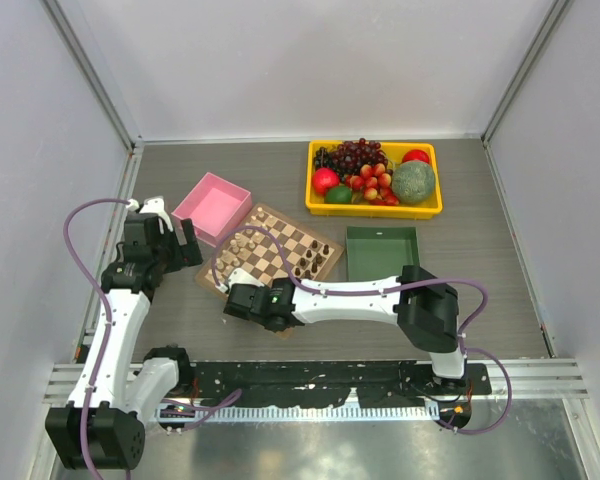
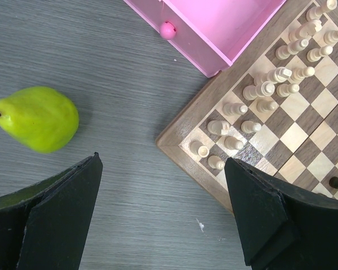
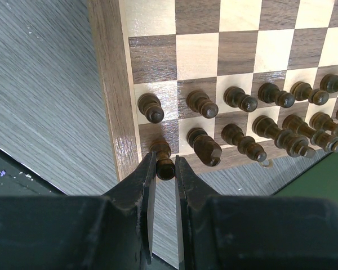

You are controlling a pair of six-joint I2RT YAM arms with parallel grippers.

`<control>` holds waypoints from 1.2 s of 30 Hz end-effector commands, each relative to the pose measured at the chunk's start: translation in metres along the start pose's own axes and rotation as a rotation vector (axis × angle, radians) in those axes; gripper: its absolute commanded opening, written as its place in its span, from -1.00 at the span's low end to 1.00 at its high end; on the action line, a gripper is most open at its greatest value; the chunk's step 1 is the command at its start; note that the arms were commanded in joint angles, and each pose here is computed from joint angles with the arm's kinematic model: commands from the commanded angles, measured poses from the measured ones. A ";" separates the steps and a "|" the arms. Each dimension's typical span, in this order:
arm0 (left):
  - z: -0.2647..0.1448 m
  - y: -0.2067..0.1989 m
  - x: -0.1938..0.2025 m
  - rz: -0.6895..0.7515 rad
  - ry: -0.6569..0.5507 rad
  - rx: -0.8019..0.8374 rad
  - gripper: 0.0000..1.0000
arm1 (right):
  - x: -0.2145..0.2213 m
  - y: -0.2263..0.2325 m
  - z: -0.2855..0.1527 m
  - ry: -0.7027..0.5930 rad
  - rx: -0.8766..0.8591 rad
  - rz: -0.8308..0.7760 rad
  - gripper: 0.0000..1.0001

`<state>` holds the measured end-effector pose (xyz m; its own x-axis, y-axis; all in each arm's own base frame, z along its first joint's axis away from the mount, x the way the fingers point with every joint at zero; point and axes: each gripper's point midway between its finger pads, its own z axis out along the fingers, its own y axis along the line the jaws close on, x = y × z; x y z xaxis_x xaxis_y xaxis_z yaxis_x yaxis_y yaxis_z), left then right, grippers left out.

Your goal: Set up the chess pieces on the board

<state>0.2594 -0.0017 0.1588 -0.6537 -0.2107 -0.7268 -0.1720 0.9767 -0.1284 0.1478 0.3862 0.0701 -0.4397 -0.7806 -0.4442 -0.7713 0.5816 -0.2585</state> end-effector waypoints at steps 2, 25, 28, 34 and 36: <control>-0.001 -0.001 -0.007 -0.001 -0.016 -0.004 0.98 | -0.017 0.002 -0.002 -0.051 0.002 0.030 -0.83; 0.000 -0.001 -0.006 0.003 -0.007 -0.002 0.98 | -0.013 0.007 -0.001 -0.034 -0.033 0.025 -0.42; 0.000 -0.001 -0.006 0.003 -0.007 -0.002 0.98 | -0.015 0.006 -0.002 -0.043 -0.028 0.030 -0.37; 0.000 -0.001 -0.005 0.001 -0.004 -0.002 0.98 | -0.023 -0.001 -0.011 -0.074 -0.009 0.041 -0.24; 0.000 -0.001 -0.006 0.001 -0.006 -0.005 0.98 | -0.028 -0.005 -0.017 -0.094 -0.003 0.050 -0.18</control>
<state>0.2589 -0.0017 0.1538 -0.6707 -0.2106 -0.7112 -0.1750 0.9767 -0.1243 0.1466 0.3893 0.0650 -0.4460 -0.7786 -0.4414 -0.7760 0.5821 -0.2428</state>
